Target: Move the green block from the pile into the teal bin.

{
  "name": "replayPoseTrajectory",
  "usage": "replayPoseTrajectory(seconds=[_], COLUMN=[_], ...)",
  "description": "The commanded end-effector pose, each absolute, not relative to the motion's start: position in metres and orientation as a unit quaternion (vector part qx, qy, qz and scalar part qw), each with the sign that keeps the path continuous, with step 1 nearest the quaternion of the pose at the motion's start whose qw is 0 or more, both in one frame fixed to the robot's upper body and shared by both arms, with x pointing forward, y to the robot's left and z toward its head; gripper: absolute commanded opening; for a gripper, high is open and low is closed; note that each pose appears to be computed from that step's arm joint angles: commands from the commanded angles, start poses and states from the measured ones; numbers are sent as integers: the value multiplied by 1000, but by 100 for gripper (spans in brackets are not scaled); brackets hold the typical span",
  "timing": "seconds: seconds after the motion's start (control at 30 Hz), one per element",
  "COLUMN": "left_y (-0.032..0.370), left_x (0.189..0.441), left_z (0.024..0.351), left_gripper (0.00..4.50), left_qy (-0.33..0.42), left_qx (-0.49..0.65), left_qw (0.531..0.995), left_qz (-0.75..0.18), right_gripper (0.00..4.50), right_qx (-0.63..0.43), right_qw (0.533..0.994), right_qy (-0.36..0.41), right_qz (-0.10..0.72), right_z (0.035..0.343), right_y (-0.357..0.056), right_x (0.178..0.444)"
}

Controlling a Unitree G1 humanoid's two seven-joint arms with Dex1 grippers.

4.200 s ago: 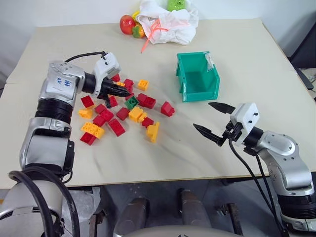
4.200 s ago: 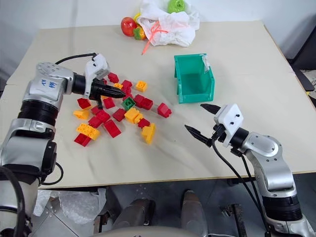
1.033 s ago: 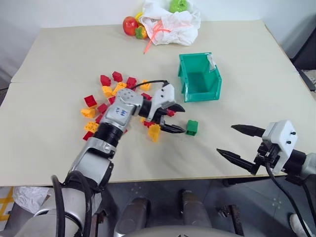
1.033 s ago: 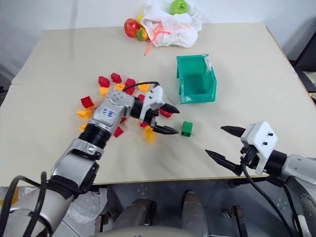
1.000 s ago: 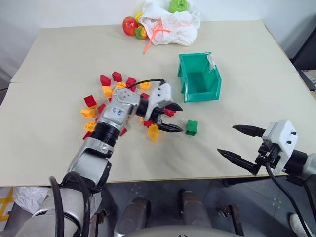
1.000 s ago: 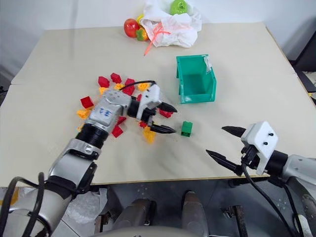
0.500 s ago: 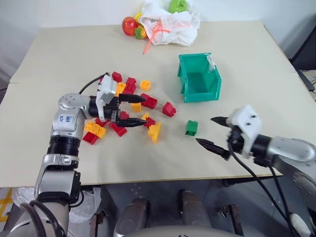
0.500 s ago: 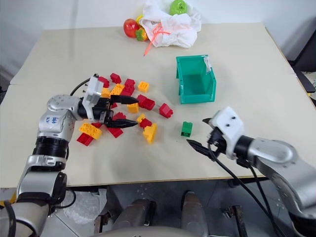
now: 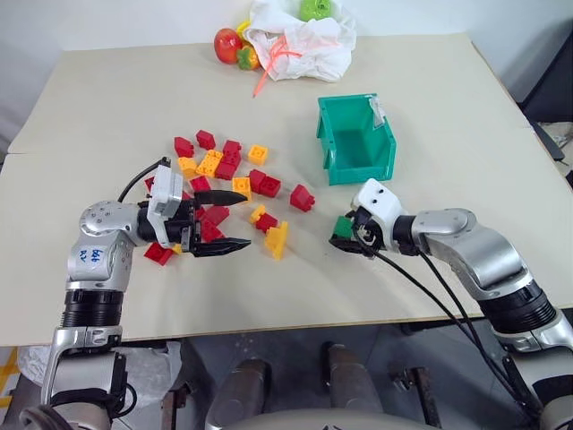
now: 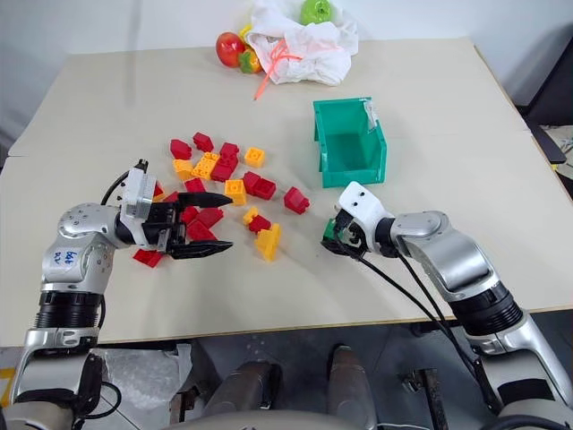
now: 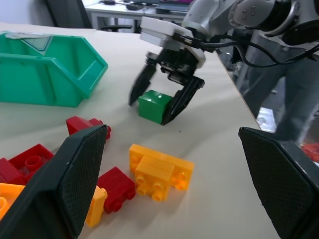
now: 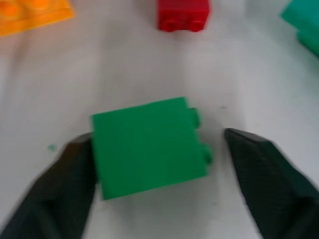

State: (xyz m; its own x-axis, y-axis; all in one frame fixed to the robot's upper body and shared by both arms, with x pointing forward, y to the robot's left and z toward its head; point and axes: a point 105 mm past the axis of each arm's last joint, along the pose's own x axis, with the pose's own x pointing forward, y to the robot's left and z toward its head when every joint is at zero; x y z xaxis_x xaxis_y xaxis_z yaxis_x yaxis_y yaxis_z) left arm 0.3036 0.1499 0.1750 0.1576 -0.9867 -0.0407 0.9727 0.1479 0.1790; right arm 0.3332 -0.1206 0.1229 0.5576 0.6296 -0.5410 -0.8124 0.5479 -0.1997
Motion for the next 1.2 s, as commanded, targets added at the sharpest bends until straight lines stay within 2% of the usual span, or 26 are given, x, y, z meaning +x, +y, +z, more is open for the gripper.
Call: replayPoseTrajectory(seconds=[0.03,0.07,0.1,0.23,0.37,0.5,0.6,0.67,0.83,0.93,1.1,1.2], left_y=[154,153,152,145,133,129,120,116,114,112,117,130], left_x=[301,302,303,315,336,345,359,364,369,370,367,360], left_z=[187,187,188,195,205,210,220,222,222,223,222,221], left_gripper=[450,450,450,450,450,450,450,450,450,450,450,450], left_qy=[-65,-67,-70,-91,-108,-117,-137,-143,-145,-147,-143,-121], left_qx=[92,91,90,83,81,82,68,64,62,64,72,61], left_qw=[763,766,768,784,813,825,840,841,842,839,834,830], left_qz=[-636,-633,-630,-609,-566,-547,-521,-519,-516,-520,-528,-541], right_gripper=[258,225,213,213,213,213,213,285,448,448,448,448], right_qx=[-231,-233,-232,-232,-254,-267,-284,-276,-263,-252,-242,-224], right_qw=[859,863,869,900,924,928,938,939,942,941,928,915], right_qy=[186,179,169,104,31,14,4,-11,-29,-48,-56,-46], right_qz=[416,411,403,353,283,258,199,204,208,221,278,333], right_z=[137,141,147,185,231,242,250,251,252,256,259,251], right_y=[-125,-126,-127,-133,-146,-149,-160,-155,-151,-147,-140,-144], right_x=[329,328,329,337,358,372,407,423,440,436,403,371])
